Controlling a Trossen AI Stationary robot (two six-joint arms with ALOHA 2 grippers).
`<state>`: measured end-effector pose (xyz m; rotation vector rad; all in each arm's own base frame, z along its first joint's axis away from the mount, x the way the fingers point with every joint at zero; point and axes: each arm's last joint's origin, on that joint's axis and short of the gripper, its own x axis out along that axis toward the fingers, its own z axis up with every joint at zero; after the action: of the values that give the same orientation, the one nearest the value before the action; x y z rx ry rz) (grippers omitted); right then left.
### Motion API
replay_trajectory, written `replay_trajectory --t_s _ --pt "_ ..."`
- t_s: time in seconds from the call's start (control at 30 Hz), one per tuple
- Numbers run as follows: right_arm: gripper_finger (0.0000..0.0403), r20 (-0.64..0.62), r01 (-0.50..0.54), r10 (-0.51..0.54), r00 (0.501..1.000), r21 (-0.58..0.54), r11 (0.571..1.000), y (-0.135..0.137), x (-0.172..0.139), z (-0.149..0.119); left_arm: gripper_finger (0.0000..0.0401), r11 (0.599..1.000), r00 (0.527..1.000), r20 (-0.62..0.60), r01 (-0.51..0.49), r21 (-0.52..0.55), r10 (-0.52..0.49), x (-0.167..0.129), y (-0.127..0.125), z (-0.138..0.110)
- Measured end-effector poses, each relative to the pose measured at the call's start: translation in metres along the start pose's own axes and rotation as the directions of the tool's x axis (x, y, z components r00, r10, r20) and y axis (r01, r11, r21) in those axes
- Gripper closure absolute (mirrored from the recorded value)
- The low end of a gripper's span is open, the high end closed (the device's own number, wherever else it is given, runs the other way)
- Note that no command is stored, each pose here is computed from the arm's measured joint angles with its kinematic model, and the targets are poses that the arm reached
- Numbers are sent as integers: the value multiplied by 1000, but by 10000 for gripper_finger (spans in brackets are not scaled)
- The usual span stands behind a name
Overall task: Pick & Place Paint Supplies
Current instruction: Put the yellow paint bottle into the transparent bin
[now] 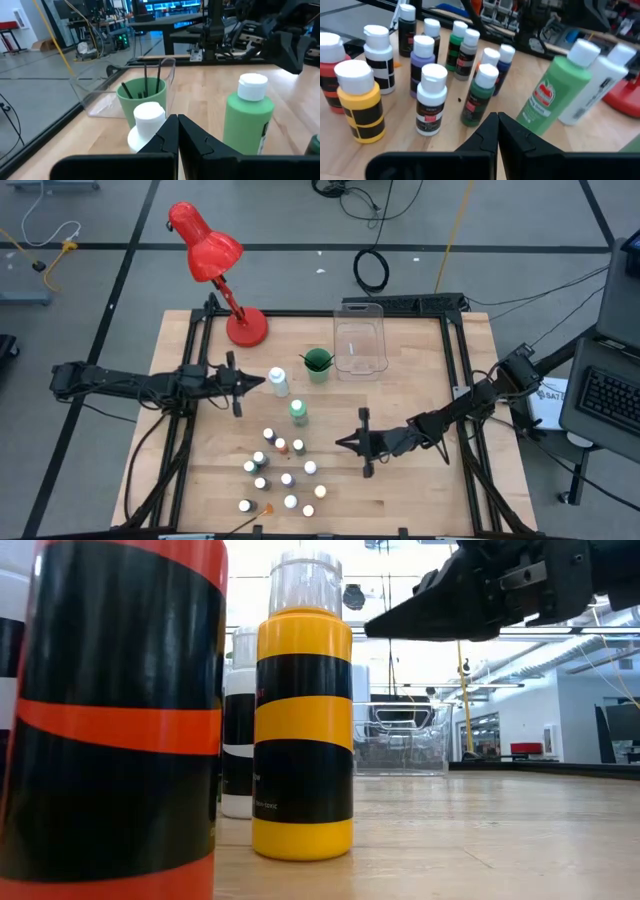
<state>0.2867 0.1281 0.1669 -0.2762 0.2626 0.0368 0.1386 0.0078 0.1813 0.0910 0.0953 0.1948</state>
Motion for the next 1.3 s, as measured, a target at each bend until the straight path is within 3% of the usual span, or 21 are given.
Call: replay_trajectory --t_s 0.23,0.5,0.8,1.0,1.3 --pt "401 10 -13 15 1000 -116 993 0 0 1 388 999 999 34 -7 32 6 -1 1 4" --pt "394 151 -308 327 933 -135 942 -1 2 10 396 998 999 36 -9 59 7 -1 1 4" --pt "276 241 -302 289 927 16 953 2 8 16 387 999 1000 25 -14 45 13 -1 1 3" --pt "199 226 -236 201 953 138 962 26 30 22 396 992 992 16 -127 18 127 -1 4 3" --pt "152 200 -301 268 942 158 940 63 43 45 376 991 990 -20 -136 18 136 -1 4 -1"
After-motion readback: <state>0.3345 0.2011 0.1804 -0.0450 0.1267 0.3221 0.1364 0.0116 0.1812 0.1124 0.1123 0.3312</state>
